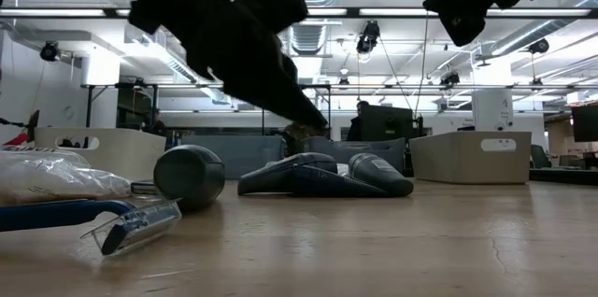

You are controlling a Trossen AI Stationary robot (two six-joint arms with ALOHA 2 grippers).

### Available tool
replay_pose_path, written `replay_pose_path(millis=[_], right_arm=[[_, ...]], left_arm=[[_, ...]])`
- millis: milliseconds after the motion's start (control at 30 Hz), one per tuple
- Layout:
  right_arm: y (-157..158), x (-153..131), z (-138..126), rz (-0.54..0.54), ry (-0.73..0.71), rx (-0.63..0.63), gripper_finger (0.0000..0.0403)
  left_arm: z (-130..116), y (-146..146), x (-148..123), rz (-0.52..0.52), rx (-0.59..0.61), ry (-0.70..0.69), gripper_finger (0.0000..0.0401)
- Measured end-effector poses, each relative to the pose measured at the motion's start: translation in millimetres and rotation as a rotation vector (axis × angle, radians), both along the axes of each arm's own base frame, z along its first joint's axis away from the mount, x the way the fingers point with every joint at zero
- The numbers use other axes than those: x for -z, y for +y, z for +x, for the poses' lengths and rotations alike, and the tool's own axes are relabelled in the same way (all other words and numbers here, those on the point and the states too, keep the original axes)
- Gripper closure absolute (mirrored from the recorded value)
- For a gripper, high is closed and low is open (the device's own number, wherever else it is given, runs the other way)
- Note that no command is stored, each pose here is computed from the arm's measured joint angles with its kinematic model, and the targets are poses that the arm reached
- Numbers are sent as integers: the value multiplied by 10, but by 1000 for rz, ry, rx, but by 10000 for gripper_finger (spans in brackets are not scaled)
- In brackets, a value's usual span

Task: Pick & Place Travel size toiletries
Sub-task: Put the blue shave cream into the gray bin

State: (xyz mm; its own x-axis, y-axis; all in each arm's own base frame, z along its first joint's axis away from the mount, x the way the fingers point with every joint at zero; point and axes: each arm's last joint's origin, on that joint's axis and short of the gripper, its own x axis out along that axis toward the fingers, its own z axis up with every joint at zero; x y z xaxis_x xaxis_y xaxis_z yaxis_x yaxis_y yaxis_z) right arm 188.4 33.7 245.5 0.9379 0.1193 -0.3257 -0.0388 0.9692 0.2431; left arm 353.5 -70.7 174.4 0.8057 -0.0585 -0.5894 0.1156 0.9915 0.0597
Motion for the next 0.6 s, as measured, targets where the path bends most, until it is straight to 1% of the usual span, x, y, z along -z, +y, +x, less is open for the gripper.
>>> replay_pose_path(millis=[200, 333, 467, 600], right_arm=[[11, 75, 60, -28, 33, -8, 329], [21, 122, 108, -48, 48, -15, 337], [28, 180, 148, -66, 78, -22, 333], [38, 194, 200, -79, 67, -28, 320]], left_arm=[[104, 108, 159, -6, -48, 42, 135], [81, 235, 235, -40, -113, 74, 135], [29, 315, 334, -72, -165, 115, 135], [37, 310, 427, -78, -169, 134, 135]])
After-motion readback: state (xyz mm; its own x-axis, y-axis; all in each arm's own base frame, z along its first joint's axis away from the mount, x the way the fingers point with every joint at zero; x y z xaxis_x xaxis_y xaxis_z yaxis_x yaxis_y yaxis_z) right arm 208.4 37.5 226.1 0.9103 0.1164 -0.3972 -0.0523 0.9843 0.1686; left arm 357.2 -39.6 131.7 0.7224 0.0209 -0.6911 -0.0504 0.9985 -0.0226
